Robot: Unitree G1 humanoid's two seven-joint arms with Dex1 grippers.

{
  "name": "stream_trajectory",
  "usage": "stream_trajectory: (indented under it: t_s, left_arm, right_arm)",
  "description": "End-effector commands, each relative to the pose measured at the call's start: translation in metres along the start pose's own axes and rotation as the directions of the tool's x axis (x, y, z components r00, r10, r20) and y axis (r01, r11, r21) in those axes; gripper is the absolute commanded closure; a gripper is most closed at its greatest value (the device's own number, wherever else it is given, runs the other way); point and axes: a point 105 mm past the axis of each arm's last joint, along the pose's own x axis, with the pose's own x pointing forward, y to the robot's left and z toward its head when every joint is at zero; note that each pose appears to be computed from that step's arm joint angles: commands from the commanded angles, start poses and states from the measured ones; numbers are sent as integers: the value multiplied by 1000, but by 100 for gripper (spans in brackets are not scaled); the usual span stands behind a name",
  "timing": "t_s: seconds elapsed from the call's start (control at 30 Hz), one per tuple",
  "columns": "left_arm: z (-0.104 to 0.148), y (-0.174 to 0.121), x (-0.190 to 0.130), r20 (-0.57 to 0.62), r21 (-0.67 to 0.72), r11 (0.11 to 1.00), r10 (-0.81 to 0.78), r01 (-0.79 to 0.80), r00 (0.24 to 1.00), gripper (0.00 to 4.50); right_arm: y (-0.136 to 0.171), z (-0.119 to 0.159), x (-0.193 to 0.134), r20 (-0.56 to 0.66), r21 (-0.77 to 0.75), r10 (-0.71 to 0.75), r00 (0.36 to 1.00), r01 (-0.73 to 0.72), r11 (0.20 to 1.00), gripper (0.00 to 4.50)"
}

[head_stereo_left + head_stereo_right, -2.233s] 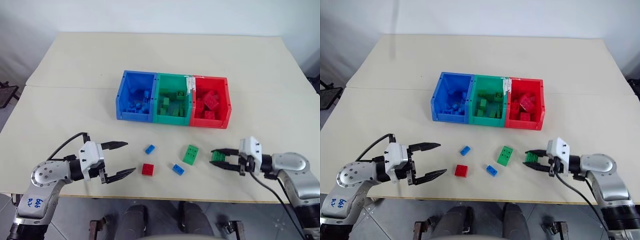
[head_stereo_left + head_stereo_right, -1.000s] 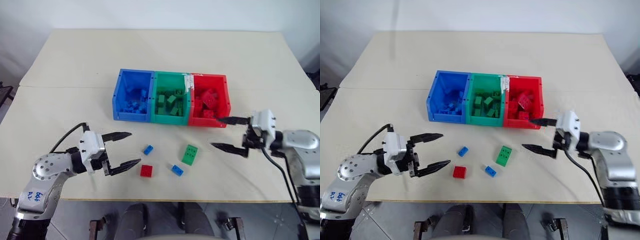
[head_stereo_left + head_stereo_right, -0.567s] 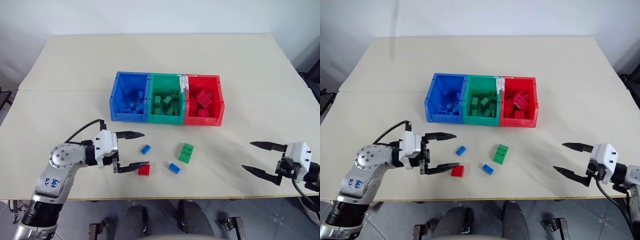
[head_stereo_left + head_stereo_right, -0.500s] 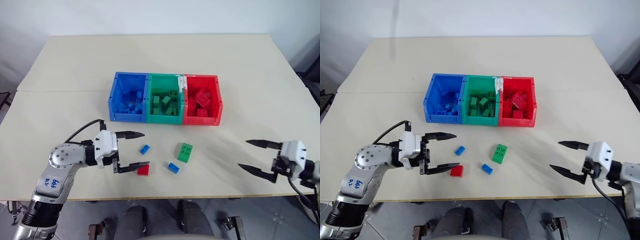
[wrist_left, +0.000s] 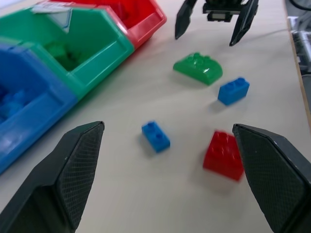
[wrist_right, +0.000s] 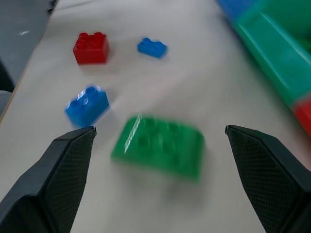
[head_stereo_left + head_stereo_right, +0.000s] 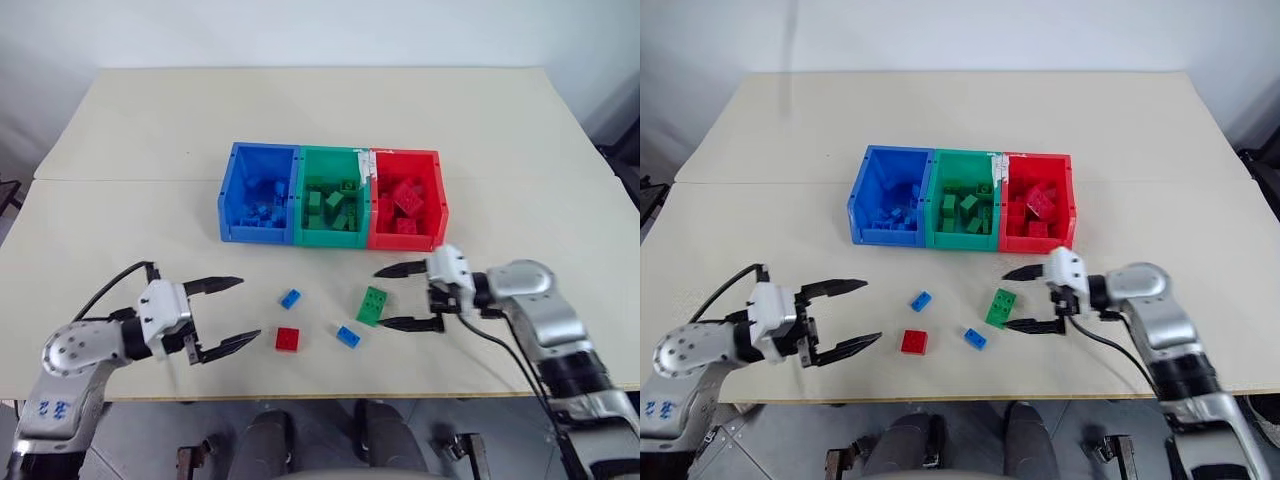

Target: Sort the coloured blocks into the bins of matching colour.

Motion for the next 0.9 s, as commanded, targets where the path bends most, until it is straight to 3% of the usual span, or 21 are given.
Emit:
stream_trajectory:
  t_s: [0.03, 0.33, 0.43, 0.57, 0.73, 0.9]
  left_arm:
    - [5, -5, -8, 3, 18, 999, 29, -29, 1000, 0]
    - [9, -10, -8, 10, 13, 998, 66, -66, 998, 0]
    - [10, -9, -9, 10, 17, 997, 74, -75, 997, 0]
    - [13, -6, -8, 26, 20, 996, 91, -92, 995, 0]
    - [21, 6, -8, 88, 1, 982, 186, -186, 979, 0]
    - [26, 16, -11, 130, -33, 960, 281, -279, 951, 0]
  right_arm:
    - [3, -10, 14, -58, -45, 76, 995, -78, 996, 4]
    - [-6, -23, 19, -110, -22, 115, 987, -118, 993, 4]
    - [-7, -24, 13, -111, -20, 118, 987, -121, 992, 88]
    - [-9, -22, 8, -84, -20, 96, 992, -99, 995, 92]
    - [-21, 21, -3, 89, -52, 35, 995, -30, 998, 92]
    - [-56, 70, 3, 226, -44, -120, 967, 133, 990, 92]
